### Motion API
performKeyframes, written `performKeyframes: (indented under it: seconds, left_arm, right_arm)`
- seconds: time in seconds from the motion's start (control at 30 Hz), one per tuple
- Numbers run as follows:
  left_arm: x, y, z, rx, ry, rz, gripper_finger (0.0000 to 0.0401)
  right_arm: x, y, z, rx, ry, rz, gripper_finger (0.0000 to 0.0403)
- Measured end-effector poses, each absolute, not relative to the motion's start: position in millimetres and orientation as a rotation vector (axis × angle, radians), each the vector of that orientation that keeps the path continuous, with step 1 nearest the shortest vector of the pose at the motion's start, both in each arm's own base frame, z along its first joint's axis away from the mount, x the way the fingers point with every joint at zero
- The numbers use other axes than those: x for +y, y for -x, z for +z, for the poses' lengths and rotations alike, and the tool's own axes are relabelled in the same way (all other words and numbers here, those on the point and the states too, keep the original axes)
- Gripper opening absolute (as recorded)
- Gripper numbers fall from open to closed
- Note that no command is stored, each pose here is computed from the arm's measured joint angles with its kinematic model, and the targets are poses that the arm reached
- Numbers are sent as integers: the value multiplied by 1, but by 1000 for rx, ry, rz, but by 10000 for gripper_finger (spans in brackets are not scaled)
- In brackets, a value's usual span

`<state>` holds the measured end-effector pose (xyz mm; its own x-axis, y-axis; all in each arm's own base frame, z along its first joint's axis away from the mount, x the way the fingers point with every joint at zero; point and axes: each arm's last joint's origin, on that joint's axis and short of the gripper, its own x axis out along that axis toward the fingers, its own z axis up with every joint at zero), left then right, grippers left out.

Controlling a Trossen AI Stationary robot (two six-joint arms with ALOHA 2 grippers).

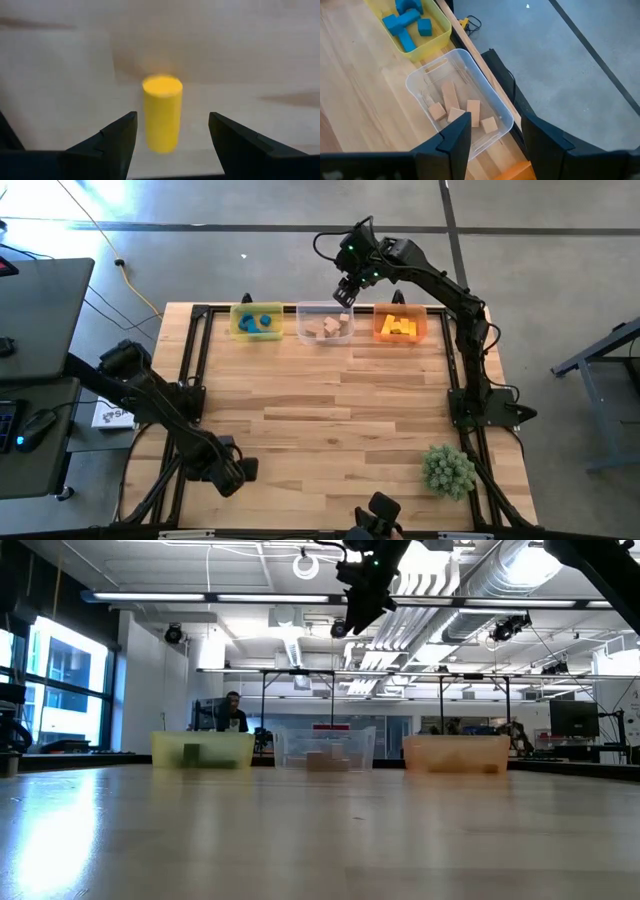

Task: Sort & place blocks by color
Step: Put the yellow block into the orange bin

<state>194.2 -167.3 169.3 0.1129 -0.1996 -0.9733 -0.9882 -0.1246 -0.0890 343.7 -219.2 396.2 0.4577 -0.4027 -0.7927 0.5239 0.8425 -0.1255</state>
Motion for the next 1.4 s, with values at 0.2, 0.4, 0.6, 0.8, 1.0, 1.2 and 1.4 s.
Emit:
performKeyframes:
  seconds: [0.2,0.4,0.6,0.8,1.0,1.2,1.4]
  left_arm:
    - [-179,-206,165,1260,1460,1160,234]
    - [-185,-213,154,1301,1416,1228,234]
    - [-189,-217,142,1313,1395,1250,234]
    - [-189,-217,142,1319,1383,1249,199]
    - [-189,-217,142,1337,1360,1216,110]
    - [-189,-217,143,1340,1335,1185,94]
    - [-182,-220,154,1164,1353,1141,94]
  right_arm:
    - [-219,-344,396,937,-136,-569,161]
    - [-219,-344,396,938,-134,-568,161]
    - [-219,-344,396,938,-134,-568,161]
    - [-219,-344,396,938,-134,-568,161]
    - [-219,-344,396,936,-136,-568,161]
    - [-219,-344,397,931,-133,-567,161]
    - [-219,-344,397,930,-134,-566,161]
